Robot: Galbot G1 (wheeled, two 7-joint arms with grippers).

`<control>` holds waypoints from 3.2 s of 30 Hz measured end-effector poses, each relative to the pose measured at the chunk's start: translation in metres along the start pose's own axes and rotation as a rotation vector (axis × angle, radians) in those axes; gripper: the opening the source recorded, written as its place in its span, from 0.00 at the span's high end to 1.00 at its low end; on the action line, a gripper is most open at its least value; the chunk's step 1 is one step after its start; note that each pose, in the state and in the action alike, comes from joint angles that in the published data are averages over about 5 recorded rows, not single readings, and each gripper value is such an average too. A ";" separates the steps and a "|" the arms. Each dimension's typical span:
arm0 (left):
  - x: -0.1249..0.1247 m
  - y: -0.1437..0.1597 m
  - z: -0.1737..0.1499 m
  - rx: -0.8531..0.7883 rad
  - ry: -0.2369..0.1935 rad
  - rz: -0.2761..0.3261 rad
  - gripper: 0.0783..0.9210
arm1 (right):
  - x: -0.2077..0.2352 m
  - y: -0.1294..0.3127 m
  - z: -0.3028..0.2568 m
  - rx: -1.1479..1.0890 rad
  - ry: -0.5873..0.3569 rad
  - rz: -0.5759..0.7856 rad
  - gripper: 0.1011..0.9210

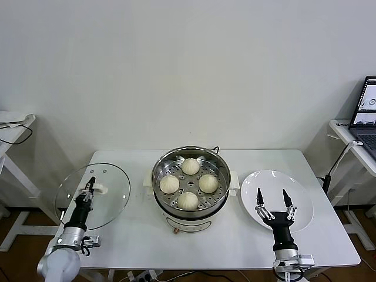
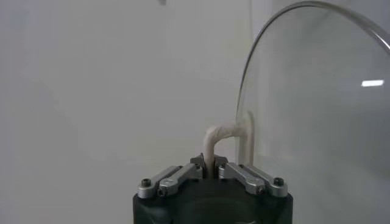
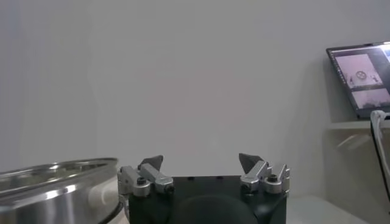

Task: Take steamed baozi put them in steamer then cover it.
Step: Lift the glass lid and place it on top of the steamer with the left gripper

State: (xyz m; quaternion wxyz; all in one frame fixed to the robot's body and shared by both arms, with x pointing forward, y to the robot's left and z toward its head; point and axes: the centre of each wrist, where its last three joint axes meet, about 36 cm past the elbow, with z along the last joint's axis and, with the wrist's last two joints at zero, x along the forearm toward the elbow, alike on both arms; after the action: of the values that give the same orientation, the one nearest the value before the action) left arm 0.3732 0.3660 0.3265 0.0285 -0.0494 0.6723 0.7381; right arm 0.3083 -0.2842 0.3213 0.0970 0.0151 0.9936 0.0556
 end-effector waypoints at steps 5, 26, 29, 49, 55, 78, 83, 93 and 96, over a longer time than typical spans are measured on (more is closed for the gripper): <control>0.008 0.043 -0.011 -0.018 0.020 -0.025 0.87 | -0.001 0.002 0.001 -0.005 -0.003 -0.003 0.12; 0.008 0.167 -0.150 0.070 0.020 -0.006 0.87 | 0.006 -0.001 0.013 -0.002 0.007 0.047 0.12; 0.005 0.172 -0.171 0.096 0.010 0.012 0.87 | 0.007 -0.003 0.015 0.003 0.010 0.058 0.12; -0.032 0.171 -0.283 0.118 -0.054 0.069 0.87 | 0.010 -0.015 0.023 0.021 0.019 0.117 0.12; -0.038 0.167 -0.303 0.110 -0.059 0.077 0.87 | 0.011 -0.015 0.025 0.027 0.024 0.122 0.12; -0.039 0.153 -0.351 0.114 -0.084 0.105 0.87 | 0.012 -0.017 0.029 0.038 0.038 0.125 0.12; -0.039 0.150 -0.356 0.116 -0.086 0.107 0.87 | 0.012 -0.017 0.029 0.038 0.039 0.124 0.12; -0.041 0.142 -0.358 0.113 -0.078 0.113 0.87 | 0.012 -0.019 0.029 0.041 0.041 0.118 0.12; -0.040 0.140 -0.358 0.115 -0.075 0.113 0.87 | 0.011 -0.019 0.030 0.041 0.042 0.115 0.12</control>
State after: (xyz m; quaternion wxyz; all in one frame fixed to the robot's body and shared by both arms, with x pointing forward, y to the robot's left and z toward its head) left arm 0.4103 -0.0030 0.4370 0.0148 0.0181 0.7137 0.7001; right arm 0.3026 -0.2991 0.2876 0.0722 0.0732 0.9939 0.0408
